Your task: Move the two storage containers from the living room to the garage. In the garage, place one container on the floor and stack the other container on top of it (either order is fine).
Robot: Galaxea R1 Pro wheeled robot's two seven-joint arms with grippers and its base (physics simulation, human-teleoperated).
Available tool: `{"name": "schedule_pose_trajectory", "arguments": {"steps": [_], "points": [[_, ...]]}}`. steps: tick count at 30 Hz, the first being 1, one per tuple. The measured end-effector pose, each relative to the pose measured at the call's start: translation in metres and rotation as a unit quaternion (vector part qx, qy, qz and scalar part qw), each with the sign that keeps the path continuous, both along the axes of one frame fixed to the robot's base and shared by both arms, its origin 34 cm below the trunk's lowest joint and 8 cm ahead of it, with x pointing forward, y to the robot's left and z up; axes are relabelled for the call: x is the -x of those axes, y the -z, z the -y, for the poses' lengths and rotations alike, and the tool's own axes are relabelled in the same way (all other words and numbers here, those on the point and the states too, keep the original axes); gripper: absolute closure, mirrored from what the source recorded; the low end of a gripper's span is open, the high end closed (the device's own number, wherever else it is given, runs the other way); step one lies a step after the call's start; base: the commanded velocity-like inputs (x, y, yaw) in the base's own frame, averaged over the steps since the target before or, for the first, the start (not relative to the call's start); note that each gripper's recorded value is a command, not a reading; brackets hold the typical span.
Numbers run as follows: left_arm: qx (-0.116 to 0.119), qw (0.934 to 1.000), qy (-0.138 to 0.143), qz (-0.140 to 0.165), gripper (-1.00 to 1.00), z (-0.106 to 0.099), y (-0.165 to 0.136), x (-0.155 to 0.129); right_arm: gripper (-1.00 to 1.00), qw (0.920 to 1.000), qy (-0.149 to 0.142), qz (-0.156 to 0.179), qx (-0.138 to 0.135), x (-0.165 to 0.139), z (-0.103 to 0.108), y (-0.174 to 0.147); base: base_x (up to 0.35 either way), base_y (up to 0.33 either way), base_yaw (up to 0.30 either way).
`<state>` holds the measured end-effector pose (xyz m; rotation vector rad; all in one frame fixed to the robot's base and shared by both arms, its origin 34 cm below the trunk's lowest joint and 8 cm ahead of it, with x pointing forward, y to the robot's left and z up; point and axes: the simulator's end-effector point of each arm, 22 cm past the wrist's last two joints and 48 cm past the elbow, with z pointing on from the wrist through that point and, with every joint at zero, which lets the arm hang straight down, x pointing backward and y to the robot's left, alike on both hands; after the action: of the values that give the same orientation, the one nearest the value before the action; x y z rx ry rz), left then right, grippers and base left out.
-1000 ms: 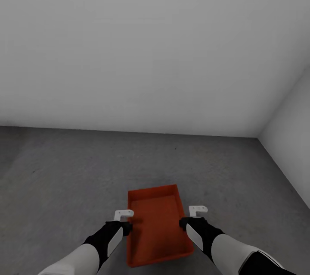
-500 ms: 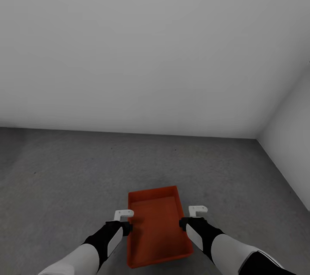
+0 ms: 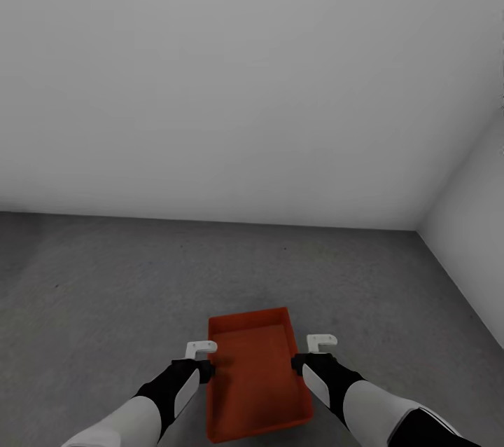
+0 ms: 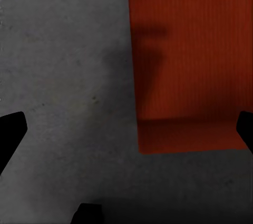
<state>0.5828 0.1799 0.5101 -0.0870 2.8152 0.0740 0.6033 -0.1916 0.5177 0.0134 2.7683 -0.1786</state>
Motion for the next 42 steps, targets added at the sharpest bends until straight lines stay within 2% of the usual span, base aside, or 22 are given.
{"name": "schedule_pose_trajectory", "arguments": {"steps": [7,24,42], "points": [[0.000,1.0000,0.000,0.005,-1.00,0.000,-0.012,-0.004,-1.00,1.0000,0.000,0.005,0.000,-0.003,0.000,-0.012,0.000,0.000,0.000],[0.000,0.9999,0.001,0.013,-1.00,0.000,-0.018,-0.008,-1.00,0.9999,0.000,0.012,0.000,-0.008,0.000,-0.018,-0.006,0.000,0.000],[0.001,0.9999,0.001,0.012,-1.00,0.002,-0.018,-0.008,-1.00,0.9999,0.000,0.012,0.000,-0.008,0.000,-0.018,-0.316,0.000,0.000]]}}
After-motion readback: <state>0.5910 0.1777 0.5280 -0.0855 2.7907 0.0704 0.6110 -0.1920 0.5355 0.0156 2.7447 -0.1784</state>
